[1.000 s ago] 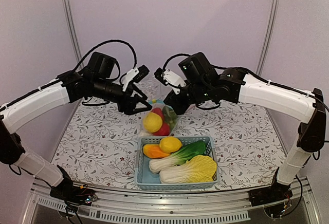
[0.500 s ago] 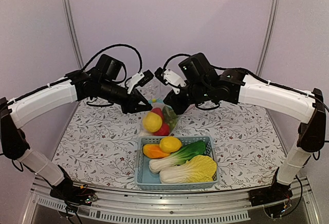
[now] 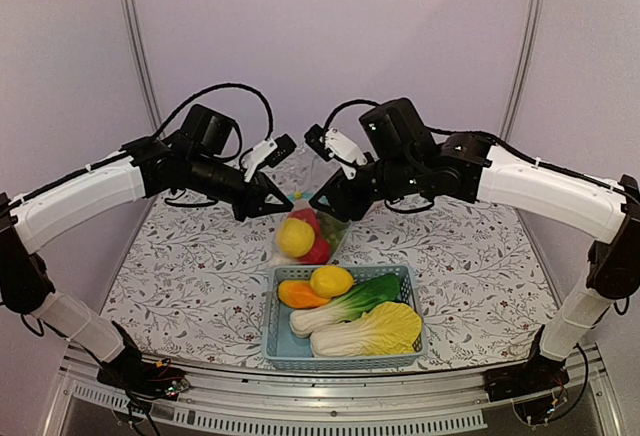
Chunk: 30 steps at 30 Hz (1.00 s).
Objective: Place the food in the zip-top bag and seal the zipper
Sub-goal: Pass from the right arm to the left, then zip the zipper on the zipper food storage bag.
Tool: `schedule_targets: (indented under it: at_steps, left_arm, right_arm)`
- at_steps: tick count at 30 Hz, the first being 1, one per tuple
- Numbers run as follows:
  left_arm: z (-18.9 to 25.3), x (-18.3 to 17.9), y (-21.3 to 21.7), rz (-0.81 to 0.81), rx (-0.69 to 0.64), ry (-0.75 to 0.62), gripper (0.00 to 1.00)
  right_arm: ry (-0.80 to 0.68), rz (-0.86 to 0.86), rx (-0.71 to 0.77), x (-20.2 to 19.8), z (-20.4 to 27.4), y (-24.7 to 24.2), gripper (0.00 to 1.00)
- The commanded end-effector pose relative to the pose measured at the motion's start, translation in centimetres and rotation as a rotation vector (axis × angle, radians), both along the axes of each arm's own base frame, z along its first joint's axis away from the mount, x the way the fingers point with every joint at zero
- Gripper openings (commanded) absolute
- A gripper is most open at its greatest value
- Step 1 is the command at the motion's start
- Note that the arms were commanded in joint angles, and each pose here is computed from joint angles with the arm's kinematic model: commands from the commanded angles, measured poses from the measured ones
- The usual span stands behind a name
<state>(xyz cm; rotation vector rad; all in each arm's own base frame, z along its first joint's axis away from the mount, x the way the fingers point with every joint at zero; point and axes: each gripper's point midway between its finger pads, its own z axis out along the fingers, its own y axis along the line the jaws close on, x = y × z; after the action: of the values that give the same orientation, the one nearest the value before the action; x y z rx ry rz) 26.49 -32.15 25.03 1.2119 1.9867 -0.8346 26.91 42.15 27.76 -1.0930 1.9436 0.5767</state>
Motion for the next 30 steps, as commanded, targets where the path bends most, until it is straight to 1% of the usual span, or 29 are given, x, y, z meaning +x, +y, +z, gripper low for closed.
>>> schedule_targets:
  at_steps: [1,2,3,10,14,26,30]
  left_arm:
    - [1.5,-0.8,0.2,-0.035,-0.022,-0.084,0.00]
    - [1.5,-0.8,0.2,-0.037,-0.022,-0.085,0.00]
    - [1.6,-0.9,0.2,-0.040,-0.025,-0.086,0.00]
    - [1.6,-1.0,0.2,-0.046,-0.023,-0.089,0.00]
    - [1.5,-0.9,0.1,-0.045,-0.024,-0.085,0.00]
    - [1.8,-1.4,0.0,-0.067,-0.040,-0.080,0.00]
    - [2.0,-1.5,0.0,-0.066,-0.039,-0.085,0.00]
  right_arm:
    - [-0.015,0.090,0.112,-1.7,3.6,0.0,0.58]
    - [-0.017,0.110,0.116,-1.9,3.8,0.1,0.61]
    - [-0.014,0.124,0.120,-1.9,3.9,0.2,0.62]
    - [0.018,0.307,0.169,-2.4,4.5,1.2,0.64]
    - [-0.011,0.385,0.157,-2.3,3.9,1.8,0.64]
    - [-0.027,0.448,0.128,-0.7,2.1,3.6,0.64]
    - [-0.011,0.462,0.115,-0.5,1.6,4.0,0.62]
